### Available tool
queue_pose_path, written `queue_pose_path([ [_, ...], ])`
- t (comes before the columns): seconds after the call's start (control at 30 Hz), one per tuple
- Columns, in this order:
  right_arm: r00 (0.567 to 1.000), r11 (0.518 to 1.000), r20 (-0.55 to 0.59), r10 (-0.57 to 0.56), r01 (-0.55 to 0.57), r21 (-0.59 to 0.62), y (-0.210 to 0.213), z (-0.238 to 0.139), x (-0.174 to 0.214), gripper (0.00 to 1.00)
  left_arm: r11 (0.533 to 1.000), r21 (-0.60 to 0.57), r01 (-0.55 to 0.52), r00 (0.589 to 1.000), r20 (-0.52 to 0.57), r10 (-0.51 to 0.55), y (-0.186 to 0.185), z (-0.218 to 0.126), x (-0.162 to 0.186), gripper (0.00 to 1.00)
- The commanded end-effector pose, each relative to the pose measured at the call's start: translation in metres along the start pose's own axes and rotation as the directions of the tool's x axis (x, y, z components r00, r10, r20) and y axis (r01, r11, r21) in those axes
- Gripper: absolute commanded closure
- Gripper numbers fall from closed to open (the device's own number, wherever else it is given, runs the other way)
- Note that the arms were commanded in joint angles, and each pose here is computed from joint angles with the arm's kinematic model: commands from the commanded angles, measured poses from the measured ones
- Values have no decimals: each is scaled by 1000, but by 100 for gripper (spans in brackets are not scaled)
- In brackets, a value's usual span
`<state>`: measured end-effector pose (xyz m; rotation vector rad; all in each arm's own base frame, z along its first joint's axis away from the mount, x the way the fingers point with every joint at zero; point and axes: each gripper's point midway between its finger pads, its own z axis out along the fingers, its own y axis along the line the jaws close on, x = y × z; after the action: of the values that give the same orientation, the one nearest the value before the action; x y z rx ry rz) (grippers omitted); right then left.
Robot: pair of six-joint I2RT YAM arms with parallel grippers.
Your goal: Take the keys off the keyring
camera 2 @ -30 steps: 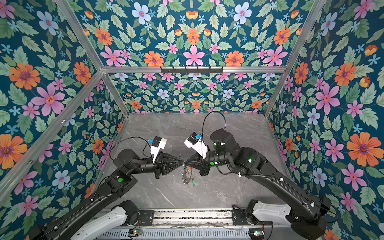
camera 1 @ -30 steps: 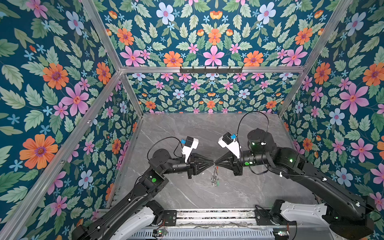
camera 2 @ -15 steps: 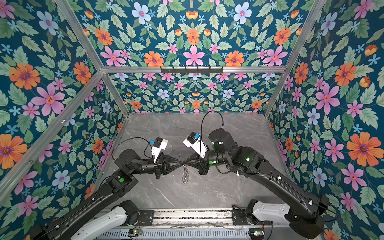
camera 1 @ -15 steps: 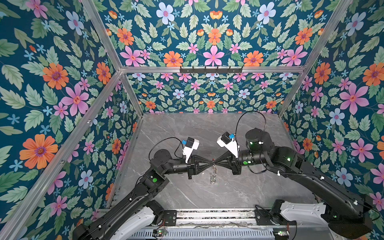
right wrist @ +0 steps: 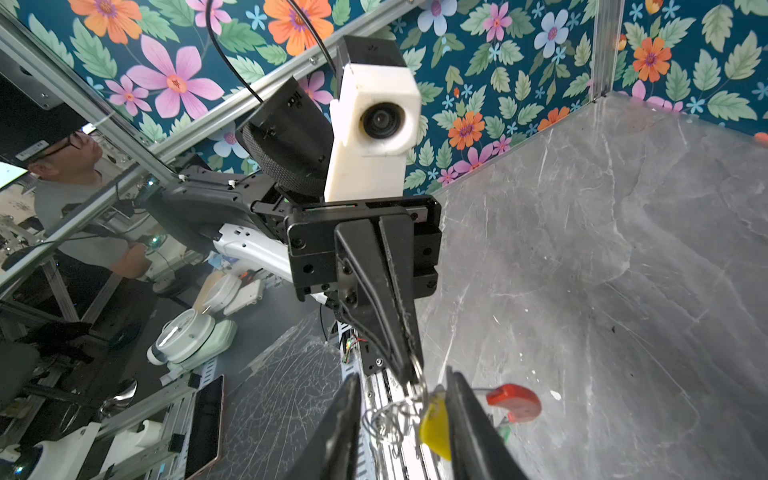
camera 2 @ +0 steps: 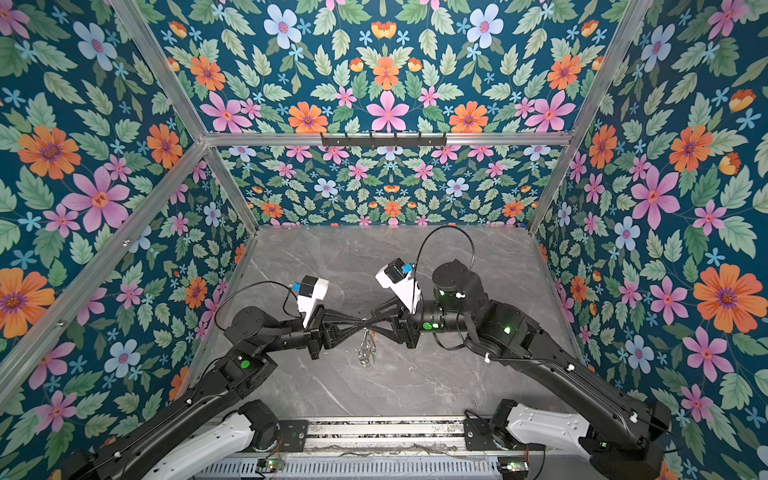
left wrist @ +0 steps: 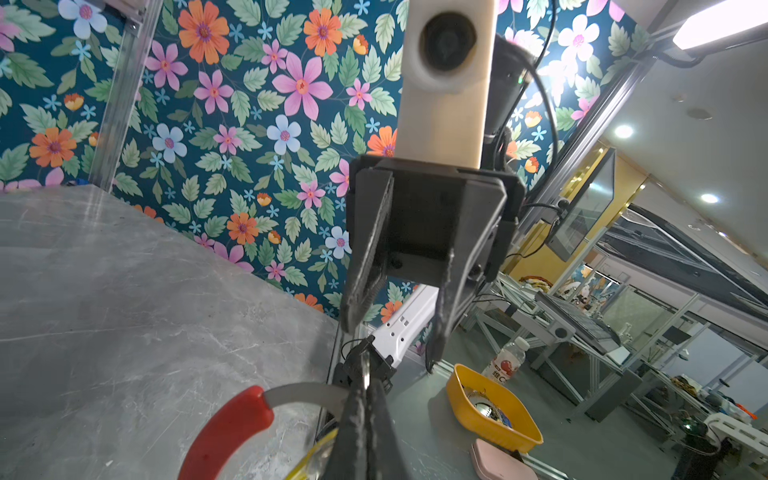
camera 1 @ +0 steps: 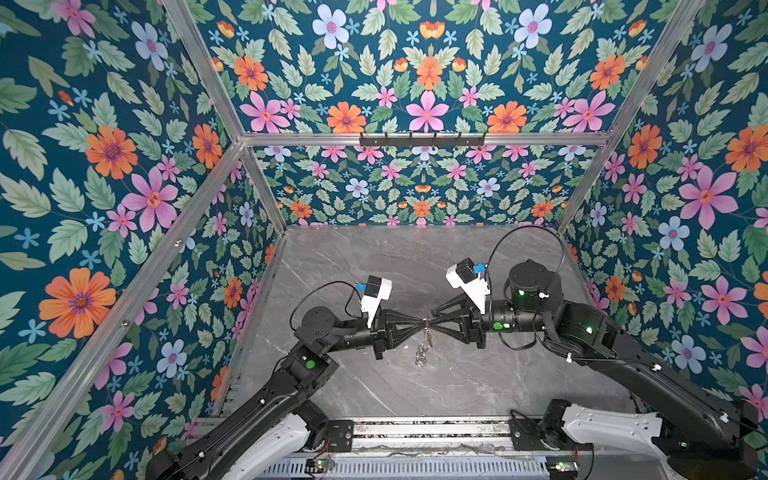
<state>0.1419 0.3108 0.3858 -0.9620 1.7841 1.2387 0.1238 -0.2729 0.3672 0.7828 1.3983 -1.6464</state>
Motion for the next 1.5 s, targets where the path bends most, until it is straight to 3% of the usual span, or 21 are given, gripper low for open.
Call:
queue_pose_path([
  [0.0, 977, 1000, 211, 25, -21, -22, 5, -7, -36, 62, 995, 40, -88, 989, 125, 83, -16, -3, -26, 99],
  [0.17, 927, 997, 368, 71, -58, -47, 0, -15, -46, 59, 988, 87, -131, 970, 219, 109, -26, -7, -40, 100],
  [0.43, 890, 984, 436, 135, -70, -162, 6, -12, -44, 58, 983, 119, -141, 957, 271, 105, -27, -7, -46, 100],
  [0.67, 892, 977, 423, 159, -80, -199, 7, -5, -40, 60, 984, 112, -138, 955, 277, 102, -25, -7, -45, 100],
  [1.47, 913, 977, 377, 155, -86, -193, 7, 6, -31, 90, 987, 83, -138, 952, 285, 110, -18, -8, -44, 100],
])
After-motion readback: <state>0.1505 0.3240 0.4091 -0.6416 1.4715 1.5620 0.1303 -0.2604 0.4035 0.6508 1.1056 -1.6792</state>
